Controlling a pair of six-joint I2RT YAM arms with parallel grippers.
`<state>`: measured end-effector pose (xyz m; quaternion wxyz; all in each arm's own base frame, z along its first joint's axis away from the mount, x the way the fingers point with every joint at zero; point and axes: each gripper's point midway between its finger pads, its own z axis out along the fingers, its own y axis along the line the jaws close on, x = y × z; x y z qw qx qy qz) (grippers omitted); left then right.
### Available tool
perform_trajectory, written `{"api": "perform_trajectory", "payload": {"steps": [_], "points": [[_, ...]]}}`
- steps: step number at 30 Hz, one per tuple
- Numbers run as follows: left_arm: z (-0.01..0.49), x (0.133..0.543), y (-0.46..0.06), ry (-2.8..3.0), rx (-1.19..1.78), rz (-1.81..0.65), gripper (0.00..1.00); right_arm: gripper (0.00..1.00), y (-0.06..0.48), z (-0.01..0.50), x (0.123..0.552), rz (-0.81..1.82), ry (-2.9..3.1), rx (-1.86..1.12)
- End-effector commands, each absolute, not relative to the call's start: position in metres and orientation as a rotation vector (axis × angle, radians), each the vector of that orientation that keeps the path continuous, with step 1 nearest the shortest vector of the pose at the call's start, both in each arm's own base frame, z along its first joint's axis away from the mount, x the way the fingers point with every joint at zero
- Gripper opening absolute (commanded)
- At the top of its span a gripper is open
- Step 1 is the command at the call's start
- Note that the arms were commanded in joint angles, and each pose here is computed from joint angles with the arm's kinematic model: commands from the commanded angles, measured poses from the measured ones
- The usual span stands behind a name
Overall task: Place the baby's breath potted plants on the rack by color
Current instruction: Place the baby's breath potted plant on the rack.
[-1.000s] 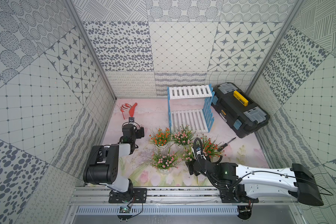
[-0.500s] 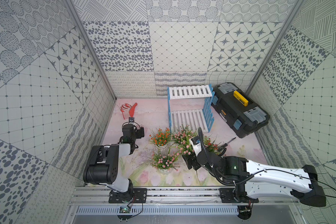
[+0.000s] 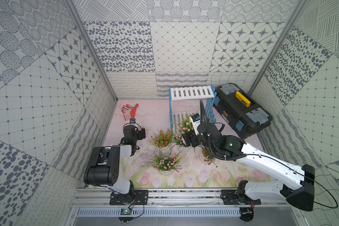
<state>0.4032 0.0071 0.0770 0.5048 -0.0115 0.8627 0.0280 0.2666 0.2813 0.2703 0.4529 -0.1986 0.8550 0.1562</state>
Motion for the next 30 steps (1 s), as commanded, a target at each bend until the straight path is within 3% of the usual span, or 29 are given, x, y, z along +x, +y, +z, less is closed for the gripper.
{"api": "perform_trajectory", "payload": {"steps": [1, 15, 30], "points": [[0.083, 0.407, 0.009, 2.055, -0.043, 0.077, 0.94, 0.8, 0.298, 0.305, 0.298, 0.457, 1.989, -0.481], [0.083, 0.407, 0.009, 2.056, -0.043, 0.075, 0.94, 0.8, 0.298, 0.31, 0.413, 0.43, 1.911, -0.341], [0.083, 0.407, 0.009, 2.056, -0.043, 0.075, 0.94, 0.81, 0.309, 0.254, 0.479, 0.406, 1.872, -0.365]]}}
